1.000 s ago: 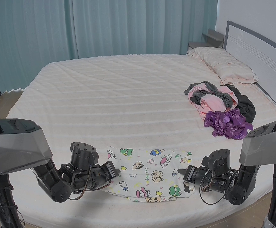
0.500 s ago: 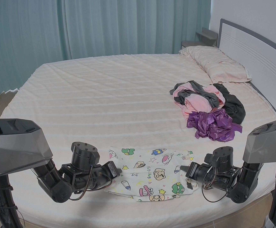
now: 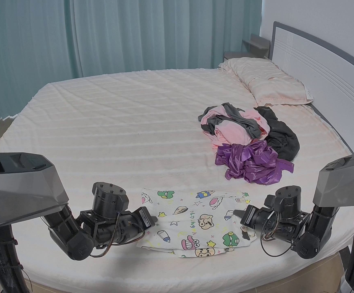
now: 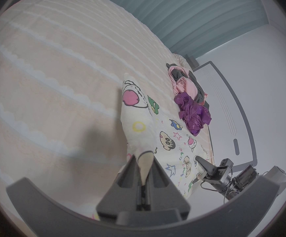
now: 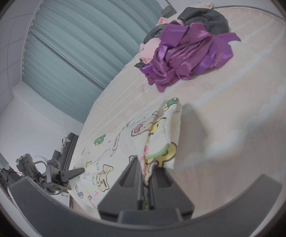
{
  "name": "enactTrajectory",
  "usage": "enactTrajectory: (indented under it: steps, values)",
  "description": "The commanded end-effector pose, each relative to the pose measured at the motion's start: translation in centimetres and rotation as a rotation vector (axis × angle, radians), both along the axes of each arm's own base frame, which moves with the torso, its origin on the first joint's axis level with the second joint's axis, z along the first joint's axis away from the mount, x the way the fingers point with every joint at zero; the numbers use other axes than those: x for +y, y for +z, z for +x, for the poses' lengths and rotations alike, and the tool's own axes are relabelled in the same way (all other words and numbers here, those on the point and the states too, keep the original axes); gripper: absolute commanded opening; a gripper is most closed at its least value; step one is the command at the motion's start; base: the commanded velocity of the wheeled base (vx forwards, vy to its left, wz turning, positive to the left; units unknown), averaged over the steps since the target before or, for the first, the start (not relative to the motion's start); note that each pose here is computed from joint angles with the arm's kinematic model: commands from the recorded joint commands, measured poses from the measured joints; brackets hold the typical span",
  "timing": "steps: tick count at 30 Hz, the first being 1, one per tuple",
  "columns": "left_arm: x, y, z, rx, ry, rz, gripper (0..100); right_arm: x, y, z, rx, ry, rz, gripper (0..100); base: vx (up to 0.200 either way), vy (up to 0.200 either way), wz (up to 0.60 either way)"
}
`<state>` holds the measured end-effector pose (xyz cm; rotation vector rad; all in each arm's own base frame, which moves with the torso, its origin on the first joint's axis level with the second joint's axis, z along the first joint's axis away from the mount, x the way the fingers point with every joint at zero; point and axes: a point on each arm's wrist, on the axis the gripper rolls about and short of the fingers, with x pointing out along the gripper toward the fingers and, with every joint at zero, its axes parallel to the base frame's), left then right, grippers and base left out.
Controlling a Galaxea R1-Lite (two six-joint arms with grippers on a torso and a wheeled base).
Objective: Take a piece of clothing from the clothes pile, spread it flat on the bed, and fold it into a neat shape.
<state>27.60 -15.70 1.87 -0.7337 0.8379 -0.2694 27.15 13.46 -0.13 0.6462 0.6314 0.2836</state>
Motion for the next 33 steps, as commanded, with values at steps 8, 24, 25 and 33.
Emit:
enactTrajectory:
  steps: [8, 24, 25, 33]
  values:
    - [0.0, -0.2, 0.0, 0.018, 0.023, -0.008, 100, 0.0, -0.3, -0.1, 0.012, 0.003, -0.01, 100, 0.0, 0.0, 0.0]
    - [3.0, 0.9, 0.9, 0.028, 0.188, -0.071, 100, -4.1, -0.6, -5.0, 0.097, 0.156, -0.185, 100, 0.0, 0.0, 0.0]
    - [3.0, 0.9, 0.9, 0.027, 0.188, -0.072, 100, -4.0, -0.7, -5.2, 0.102, 0.169, -0.191, 100, 0.0, 0.0, 0.0]
    - [2.8, 0.8, 1.1, 0.026, 0.183, -0.074, 100, -2.9, -1.9, -6.3, 0.145, 0.254, -0.218, 100, 0.0, 0.0, 0.0]
